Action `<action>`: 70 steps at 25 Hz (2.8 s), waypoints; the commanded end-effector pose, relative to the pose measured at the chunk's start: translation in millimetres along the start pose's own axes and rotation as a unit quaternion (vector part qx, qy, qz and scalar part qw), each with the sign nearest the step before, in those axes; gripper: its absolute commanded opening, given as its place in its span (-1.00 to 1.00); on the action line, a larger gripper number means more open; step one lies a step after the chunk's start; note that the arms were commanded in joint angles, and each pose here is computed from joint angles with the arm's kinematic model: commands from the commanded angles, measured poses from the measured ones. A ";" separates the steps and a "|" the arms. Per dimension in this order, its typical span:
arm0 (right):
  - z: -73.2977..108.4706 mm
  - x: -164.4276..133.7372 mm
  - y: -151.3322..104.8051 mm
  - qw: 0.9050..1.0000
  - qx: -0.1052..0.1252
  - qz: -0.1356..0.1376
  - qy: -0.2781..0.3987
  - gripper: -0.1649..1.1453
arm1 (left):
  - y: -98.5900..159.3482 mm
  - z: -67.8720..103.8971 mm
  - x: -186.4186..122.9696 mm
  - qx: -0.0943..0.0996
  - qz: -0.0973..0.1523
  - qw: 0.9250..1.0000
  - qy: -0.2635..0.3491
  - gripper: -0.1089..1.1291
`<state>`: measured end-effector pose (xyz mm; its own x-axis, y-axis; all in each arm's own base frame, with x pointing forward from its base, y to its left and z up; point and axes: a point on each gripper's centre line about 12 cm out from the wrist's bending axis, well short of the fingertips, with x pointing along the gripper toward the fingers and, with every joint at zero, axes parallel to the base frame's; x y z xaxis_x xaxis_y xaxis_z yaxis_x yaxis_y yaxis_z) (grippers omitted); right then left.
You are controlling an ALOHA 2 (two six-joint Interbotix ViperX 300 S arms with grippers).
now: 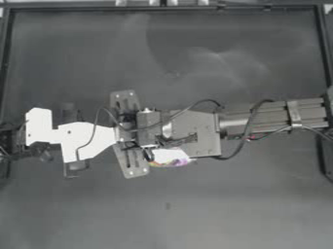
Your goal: Put candy in bag
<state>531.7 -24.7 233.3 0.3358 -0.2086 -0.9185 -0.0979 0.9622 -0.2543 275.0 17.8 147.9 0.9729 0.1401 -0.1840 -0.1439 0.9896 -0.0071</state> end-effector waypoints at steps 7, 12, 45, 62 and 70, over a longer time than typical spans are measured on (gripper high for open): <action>2.1 -31.0 -7.6 1.000 0.006 -0.007 -0.029 -0.15 | -1.3 7.9 2.7 -0.002 -0.001 1.000 -0.015 -0.48; -2.1 -32.7 -7.3 1.000 0.011 -0.007 -0.026 -0.15 | -1.4 7.9 2.7 -0.001 -0.002 1.000 -0.015 -0.48; -50.6 -32.3 -3.4 0.999 0.043 -0.013 -0.005 -0.15 | -0.9 5.5 1.0 -0.003 -0.001 1.000 -0.011 -0.48; -79.9 -41.0 1.0 0.997 0.072 -0.008 0.010 -0.15 | -0.7 5.3 1.0 -0.004 0.000 1.000 -0.010 -0.48; -94.2 -42.6 3.9 0.996 0.089 -0.006 0.006 -0.15 | -0.6 4.5 0.7 -0.004 0.000 1.000 -0.008 -0.48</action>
<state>436.5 -27.5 224.0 0.2883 -0.2225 -0.9313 0.0565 0.9749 -0.2154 277.7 17.1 149.9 0.9745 0.1383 -0.1766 -0.1424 0.9898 -0.0104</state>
